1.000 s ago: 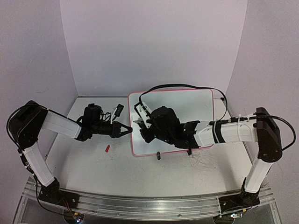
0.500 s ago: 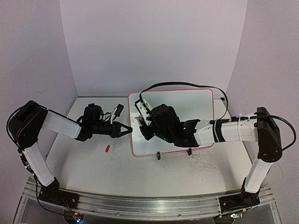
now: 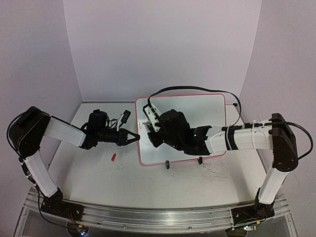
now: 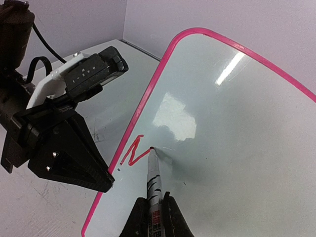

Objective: Write a sentence on the whiteboard

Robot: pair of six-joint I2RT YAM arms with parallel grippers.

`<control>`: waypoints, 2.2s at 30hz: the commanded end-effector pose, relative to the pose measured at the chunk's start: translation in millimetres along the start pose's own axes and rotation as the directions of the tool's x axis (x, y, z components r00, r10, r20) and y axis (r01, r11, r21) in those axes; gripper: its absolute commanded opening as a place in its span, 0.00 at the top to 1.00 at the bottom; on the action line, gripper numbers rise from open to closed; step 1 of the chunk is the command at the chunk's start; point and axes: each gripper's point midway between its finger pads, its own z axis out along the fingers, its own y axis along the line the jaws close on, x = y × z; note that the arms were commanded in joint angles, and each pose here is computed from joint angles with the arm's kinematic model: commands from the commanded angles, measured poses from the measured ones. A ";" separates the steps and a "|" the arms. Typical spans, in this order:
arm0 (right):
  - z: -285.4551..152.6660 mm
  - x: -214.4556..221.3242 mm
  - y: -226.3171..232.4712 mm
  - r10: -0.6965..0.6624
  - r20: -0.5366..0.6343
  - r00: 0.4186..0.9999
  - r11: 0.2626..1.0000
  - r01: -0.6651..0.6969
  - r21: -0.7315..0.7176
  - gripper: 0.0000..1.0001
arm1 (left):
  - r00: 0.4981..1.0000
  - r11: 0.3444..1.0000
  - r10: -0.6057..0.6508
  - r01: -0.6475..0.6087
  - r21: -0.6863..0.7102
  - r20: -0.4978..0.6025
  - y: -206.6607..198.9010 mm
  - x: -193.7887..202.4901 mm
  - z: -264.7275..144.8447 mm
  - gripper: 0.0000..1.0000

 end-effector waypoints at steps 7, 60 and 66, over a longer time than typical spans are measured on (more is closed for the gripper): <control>1.8 -18.7 -22.8 0.011 0.035 0.999 0.996 -0.014 0.090 1.00 | 0.996 0.996 0.079 -0.081 0.037 0.042 -17.2 -21.4 -4.0 1.00; -9.4 30.5 2.9 0.030 -0.083 0.996 0.999 -0.031 -0.015 1.00 | 0.996 0.996 0.082 -0.084 0.037 0.041 -17.3 -22.6 -3.5 1.00; -7.3 26.2 3.3 0.033 -0.076 0.997 0.999 -0.034 -0.012 1.00 | 0.996 0.996 0.081 -0.082 0.037 0.040 -17.0 -22.2 -3.4 1.00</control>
